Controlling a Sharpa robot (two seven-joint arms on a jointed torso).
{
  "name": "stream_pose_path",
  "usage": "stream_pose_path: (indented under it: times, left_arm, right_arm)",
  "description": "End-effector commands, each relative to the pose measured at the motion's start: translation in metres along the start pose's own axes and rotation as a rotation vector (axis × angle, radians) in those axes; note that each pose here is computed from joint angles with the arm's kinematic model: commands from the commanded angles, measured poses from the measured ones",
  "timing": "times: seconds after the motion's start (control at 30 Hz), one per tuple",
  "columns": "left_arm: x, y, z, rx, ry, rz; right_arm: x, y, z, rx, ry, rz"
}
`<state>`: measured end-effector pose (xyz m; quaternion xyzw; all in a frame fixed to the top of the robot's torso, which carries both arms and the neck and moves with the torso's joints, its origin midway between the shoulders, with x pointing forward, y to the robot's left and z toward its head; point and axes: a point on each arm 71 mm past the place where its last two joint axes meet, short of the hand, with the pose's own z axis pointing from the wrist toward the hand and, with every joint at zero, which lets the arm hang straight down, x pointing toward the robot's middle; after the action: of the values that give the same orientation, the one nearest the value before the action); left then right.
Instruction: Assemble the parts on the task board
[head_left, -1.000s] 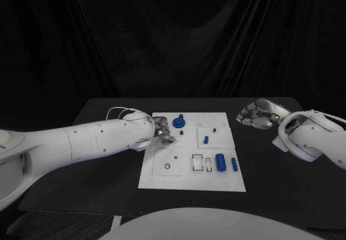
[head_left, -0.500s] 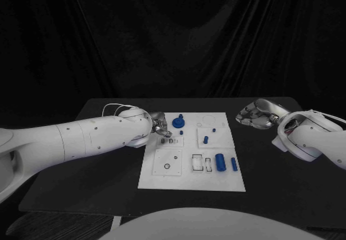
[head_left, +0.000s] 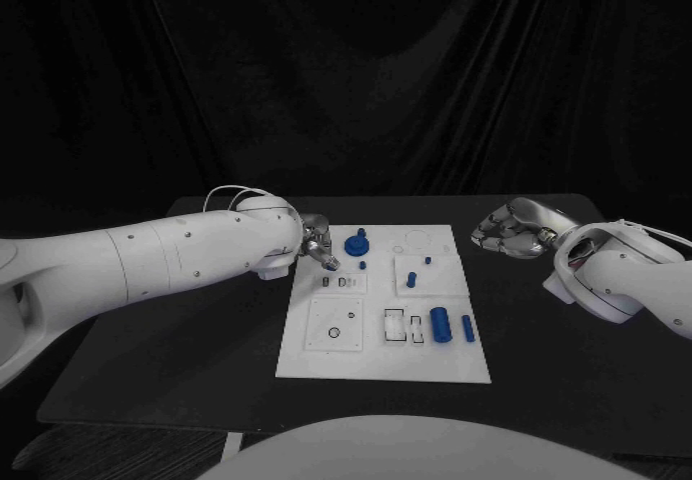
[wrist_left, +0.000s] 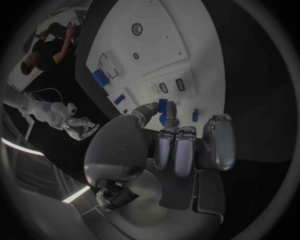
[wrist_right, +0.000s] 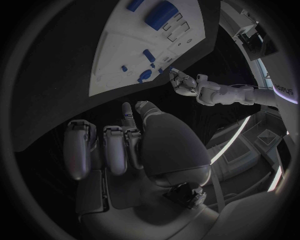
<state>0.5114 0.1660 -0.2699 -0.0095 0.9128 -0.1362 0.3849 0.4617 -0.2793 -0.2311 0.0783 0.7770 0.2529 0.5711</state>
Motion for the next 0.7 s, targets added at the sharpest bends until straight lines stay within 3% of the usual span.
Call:
stream_pose_path:
  times: [0.03, 0.23, 0.53, 0.7]
  left_arm:
    - [0.0012, -0.0039, -0.0006, -0.006, 0.201, 0.025]
    - [-0.0118, -0.0047, 0.0064, -0.06, 0.292, 0.03]
    - [-0.0216, -0.0064, 0.0159, -0.071, 0.309, 0.018]
    - [-0.0202, -0.0115, 0.0213, -0.068, 0.33, -0.036]
  right_arm:
    - [0.002, -0.001, 0.0, 0.018, 0.008, -0.001]
    - [0.002, 0.001, 0.001, 0.011, 0.007, 0.0]
    - [0.003, 0.002, 0.001, 0.008, 0.006, 0.0]
    - [0.003, 0.003, 0.002, 0.004, 0.007, 0.001]
